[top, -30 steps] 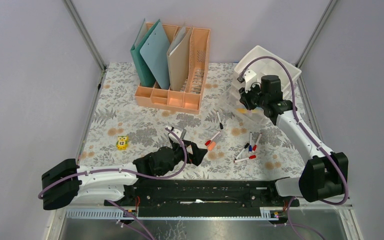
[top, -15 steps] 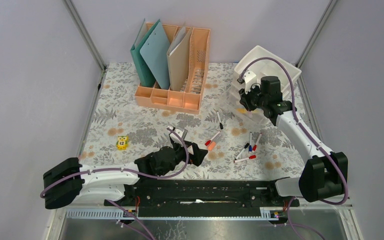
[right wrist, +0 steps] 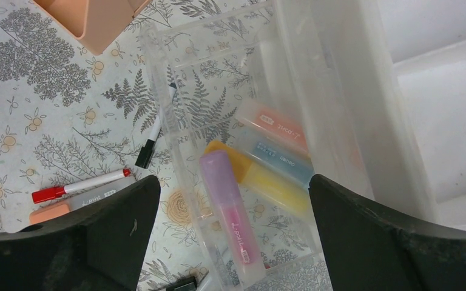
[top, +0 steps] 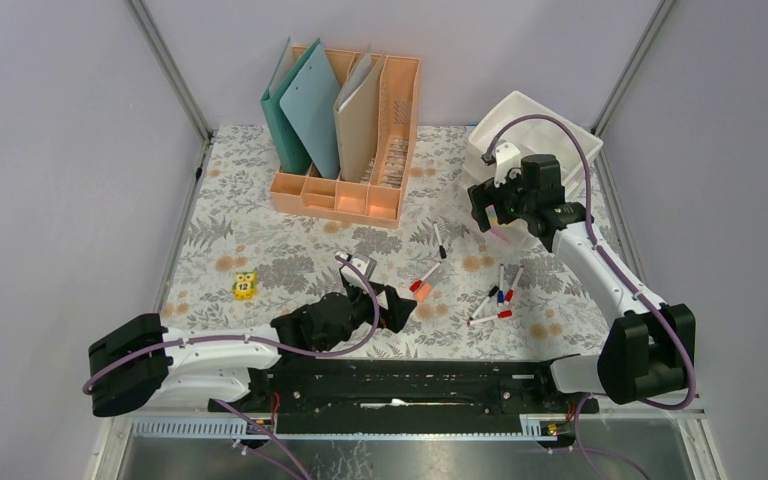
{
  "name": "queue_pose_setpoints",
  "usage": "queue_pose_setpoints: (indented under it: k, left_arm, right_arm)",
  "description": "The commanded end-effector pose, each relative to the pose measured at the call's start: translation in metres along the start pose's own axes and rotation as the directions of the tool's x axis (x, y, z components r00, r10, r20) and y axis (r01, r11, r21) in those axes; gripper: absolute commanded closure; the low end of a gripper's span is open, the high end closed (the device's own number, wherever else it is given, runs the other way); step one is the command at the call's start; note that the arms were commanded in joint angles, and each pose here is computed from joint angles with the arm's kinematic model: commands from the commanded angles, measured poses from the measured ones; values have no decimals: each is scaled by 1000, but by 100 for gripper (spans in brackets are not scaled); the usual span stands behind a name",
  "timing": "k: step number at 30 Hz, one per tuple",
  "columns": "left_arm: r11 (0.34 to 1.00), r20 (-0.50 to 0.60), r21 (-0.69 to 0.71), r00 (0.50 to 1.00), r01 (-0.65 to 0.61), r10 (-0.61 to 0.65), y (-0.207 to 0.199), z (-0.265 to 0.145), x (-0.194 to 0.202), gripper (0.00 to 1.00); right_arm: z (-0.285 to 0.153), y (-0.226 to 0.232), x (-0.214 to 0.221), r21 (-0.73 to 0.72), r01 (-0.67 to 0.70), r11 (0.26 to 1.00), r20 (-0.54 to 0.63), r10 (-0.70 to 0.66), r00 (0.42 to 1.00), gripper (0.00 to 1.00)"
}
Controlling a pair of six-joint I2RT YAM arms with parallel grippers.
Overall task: Organize the desk
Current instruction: Place the stationery in the drawer, then pick up the stationery from the center of the board.
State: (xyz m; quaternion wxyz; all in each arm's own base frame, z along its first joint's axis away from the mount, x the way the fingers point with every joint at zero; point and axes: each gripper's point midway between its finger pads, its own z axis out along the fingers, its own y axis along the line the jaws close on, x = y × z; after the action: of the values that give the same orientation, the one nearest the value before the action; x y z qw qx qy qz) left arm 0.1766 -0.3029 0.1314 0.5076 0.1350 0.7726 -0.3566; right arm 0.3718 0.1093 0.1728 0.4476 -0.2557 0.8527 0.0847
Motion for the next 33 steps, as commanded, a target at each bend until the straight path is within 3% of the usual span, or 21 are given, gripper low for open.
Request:
queue_pose_setpoints:
  k: [1,5,9,17,23,24,25,33]
  left_arm:
    - [999,38,29,999,31,-32,-6,1,-9,1]
    - [999,39,36,999,30,-32,-7,0,-9,1]
    - [997,37,60,998,40,-43,-10,2,-10,1]
    - [983,-65,176,997,54,-43,-26,13,2,1]
    - [982,-172,182,985,44,-13,-25,28,20,1]
    - [983,-186,182,983,39,-5,-27,32,21,1]
    - [984,-207,176,978,28,9,-26,36,26,2]
    - [991,-271,133,961,-21,57,-28,61,30,8]
  right_arm:
    - [-9,-6,-7,36,-49,998,29,48,998,0]
    - [-13,-1,-10,10,-45,999,39,45,998,0]
    - [-28,22,-20,-119,4,993,78,6,997,0]
    - [-53,15,-66,-83,42,996,195,-25,980,0]
    - [-69,21,-58,-75,50,996,219,-32,975,0]
    - [-83,74,-58,-351,111,930,274,-11,962,0]
    - [-105,119,-14,-574,80,815,151,9,988,0]
    - [-98,116,2,-555,45,831,121,27,992,0]
